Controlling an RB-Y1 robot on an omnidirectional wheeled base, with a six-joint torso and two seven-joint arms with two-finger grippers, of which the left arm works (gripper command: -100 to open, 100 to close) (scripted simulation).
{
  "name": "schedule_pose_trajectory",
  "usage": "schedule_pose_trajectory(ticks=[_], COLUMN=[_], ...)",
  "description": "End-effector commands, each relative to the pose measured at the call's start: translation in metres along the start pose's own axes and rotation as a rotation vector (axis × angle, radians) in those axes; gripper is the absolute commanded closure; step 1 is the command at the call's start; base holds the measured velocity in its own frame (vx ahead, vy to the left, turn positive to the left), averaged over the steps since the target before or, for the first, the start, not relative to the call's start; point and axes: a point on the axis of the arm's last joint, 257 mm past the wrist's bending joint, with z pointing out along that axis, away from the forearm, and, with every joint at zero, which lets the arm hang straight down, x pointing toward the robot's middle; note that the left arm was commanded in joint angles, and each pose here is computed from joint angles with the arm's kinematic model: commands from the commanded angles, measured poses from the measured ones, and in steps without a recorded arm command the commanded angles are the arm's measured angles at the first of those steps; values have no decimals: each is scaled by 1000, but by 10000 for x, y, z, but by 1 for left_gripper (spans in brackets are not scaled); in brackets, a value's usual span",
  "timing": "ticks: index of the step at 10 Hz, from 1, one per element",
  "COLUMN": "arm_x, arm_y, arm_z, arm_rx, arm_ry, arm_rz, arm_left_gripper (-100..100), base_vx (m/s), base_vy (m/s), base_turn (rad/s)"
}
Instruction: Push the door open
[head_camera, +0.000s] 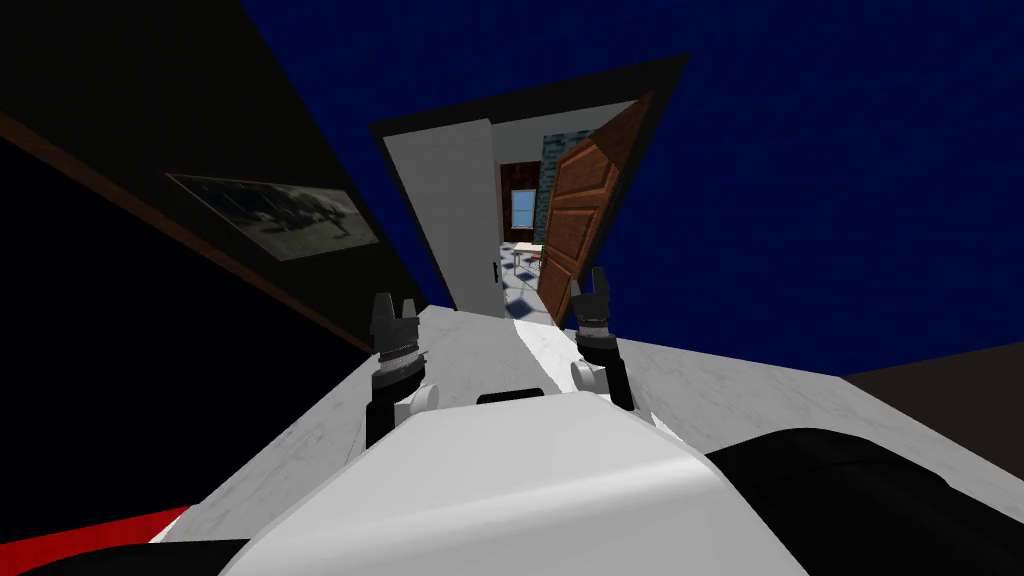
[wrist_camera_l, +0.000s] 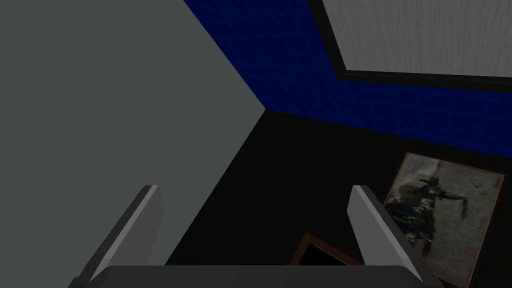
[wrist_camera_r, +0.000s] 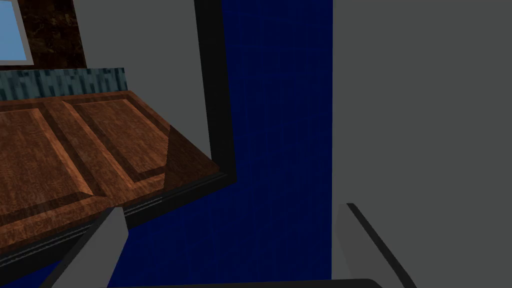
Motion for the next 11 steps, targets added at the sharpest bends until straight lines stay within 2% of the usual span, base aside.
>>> schedule_pose_trajectory(ticks=[1, 6, 11], arm_x=[36, 138, 211], arm_y=[99, 437, 737], arm_z=[-22, -103, -185], arm_rx=[-12, -59, -104], arm_ry=[9, 27, 29], arm_rz=[-41, -180, -302], arm_left_gripper=[-100, -100, -100], base_vx=[47, 103, 84], base_vy=[13, 33, 35], base_turn=[-111, -97, -97])
